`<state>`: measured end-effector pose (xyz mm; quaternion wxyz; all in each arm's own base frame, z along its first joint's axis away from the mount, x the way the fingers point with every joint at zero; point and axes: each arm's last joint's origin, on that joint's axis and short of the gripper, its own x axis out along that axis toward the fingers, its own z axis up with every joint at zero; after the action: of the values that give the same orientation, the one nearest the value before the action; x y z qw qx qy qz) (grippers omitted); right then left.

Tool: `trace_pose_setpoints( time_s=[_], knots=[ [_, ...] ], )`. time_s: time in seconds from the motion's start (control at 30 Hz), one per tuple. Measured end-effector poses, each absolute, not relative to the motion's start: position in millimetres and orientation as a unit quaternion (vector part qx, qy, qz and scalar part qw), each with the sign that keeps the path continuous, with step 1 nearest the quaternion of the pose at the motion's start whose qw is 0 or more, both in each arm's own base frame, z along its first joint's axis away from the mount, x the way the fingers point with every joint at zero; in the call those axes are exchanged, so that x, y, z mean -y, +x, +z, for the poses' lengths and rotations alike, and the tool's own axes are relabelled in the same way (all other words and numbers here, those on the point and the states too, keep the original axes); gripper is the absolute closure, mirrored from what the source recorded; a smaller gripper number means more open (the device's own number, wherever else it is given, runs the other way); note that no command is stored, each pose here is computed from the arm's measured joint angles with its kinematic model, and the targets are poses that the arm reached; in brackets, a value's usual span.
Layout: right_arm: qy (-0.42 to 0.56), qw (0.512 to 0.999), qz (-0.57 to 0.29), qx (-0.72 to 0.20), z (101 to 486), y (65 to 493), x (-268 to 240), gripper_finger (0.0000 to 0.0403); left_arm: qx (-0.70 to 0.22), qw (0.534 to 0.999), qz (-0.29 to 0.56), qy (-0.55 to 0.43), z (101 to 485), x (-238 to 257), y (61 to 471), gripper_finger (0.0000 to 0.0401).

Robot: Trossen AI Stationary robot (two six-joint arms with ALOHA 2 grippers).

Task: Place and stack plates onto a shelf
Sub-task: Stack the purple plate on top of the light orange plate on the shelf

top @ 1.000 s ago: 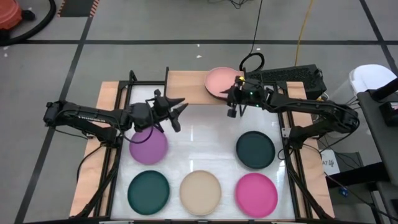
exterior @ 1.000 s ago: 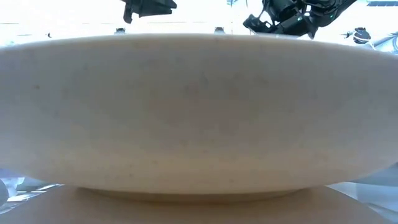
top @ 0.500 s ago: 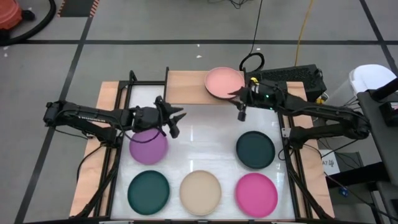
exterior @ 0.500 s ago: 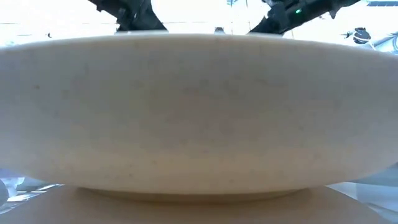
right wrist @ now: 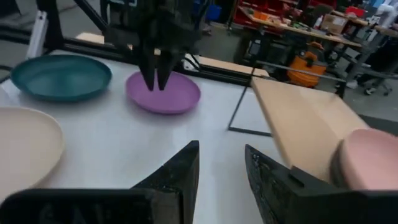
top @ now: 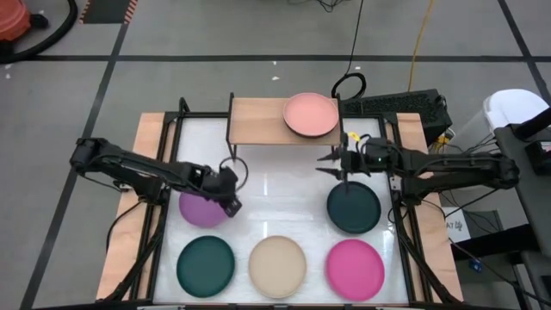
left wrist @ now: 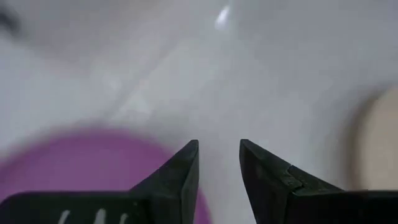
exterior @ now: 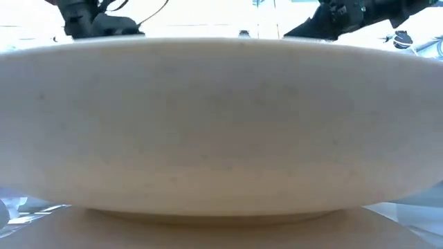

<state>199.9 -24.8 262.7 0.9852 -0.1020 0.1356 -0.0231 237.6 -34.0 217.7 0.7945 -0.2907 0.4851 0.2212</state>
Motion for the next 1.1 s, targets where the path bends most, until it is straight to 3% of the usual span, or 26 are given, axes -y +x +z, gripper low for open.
trace_pose_setpoints(
  time_s=[0.17, 0.3, 0.57, 0.93, 1.1],
  knots=[
    [-0.100, 0.988, -0.020, -0.112, 241.4, 196.0, 21.1, 0.0289, -0.553, 0.712, 0.269, -0.337, 189.8, 43.1, 240.5, 0.0281],
    [-0.100, 0.990, -0.022, -0.097, 232.3, 193.5, 20.8, 0.0289, -0.573, 0.678, 0.282, -0.364, 176.7, 48.3, 245.2, 0.0282],
    [-0.101, 0.990, -0.023, -0.093, 226.5, 192.0, 20.9, 0.0289, -0.575, 0.677, 0.292, -0.353, 180.9, 58.6, 264.7, 0.0282],
    [-0.099, 0.991, -0.022, -0.090, 226.7, 192.1, 20.8, 0.0289, -0.630, 0.624, 0.338, -0.316, 150.1, 62.2, 274.4, 0.0284],
    [-0.099, 0.991, -0.022, -0.089, 226.9, 192.1, 20.8, 0.0289, -0.636, 0.630, 0.326, -0.303, 152.8, 62.5, 275.6, 0.0356]
  ],
)
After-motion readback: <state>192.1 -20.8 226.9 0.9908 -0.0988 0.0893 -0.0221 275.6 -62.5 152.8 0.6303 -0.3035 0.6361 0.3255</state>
